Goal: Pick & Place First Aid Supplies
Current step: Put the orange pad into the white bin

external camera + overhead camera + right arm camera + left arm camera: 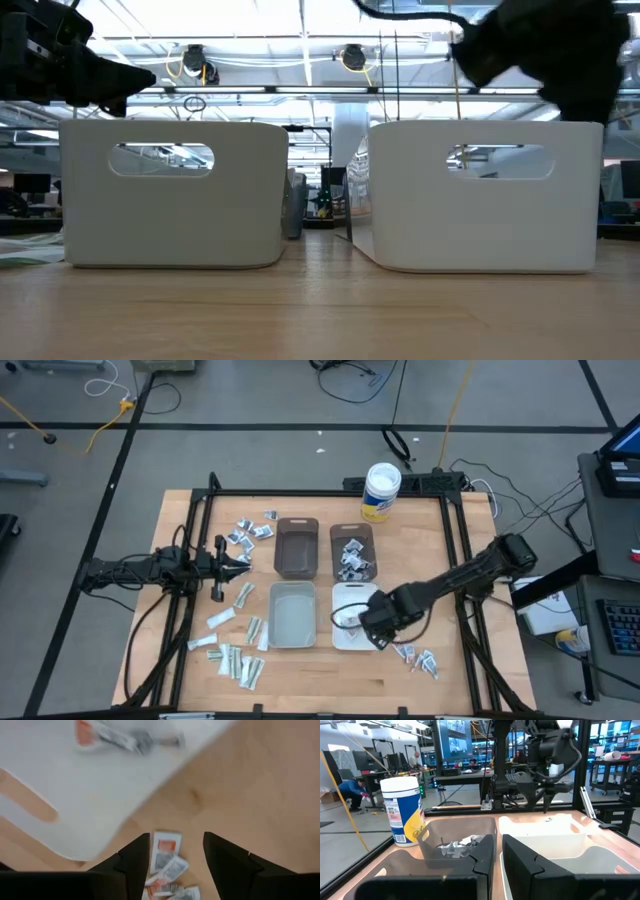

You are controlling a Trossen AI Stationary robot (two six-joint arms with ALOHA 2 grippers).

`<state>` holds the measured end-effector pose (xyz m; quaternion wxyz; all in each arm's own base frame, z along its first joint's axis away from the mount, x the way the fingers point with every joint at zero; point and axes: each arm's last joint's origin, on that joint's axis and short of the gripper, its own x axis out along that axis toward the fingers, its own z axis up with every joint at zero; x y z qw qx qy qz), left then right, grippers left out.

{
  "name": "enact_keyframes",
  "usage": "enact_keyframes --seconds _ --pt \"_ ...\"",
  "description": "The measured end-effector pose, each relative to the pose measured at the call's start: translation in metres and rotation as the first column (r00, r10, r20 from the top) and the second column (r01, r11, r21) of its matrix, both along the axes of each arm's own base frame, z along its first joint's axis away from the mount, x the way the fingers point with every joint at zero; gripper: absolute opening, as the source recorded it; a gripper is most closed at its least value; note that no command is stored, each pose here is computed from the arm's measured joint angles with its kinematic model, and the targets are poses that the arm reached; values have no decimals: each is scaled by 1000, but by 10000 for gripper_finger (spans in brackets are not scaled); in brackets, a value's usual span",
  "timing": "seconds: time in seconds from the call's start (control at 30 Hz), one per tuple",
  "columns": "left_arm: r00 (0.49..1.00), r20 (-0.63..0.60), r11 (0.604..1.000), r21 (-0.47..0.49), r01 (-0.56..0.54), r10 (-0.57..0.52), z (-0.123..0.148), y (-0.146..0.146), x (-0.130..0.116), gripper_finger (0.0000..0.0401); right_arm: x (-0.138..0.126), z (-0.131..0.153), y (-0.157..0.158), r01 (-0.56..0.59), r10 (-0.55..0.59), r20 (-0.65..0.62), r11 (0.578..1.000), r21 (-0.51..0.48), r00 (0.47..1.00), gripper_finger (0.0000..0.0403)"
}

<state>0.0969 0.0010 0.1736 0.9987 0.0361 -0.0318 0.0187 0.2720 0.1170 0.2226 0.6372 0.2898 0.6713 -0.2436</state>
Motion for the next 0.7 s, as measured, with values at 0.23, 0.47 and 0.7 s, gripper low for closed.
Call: enact_keyframes --seconds 0.23,0.47,0.7 --pt "1000 0 1000 0 0 0 0 0 0 47 -29 -8 19 106 -108 -45 994 -27 993 184" --pt "1000 0 1000 0 0 0 0 0 0 47 -51 -11 36 197 -199 -59 980 -40 978 183" --pt "1000 0 1000 0 0 0 0 0 0 47 -52 -12 44 210 -211 -41 977 -25 977 183"
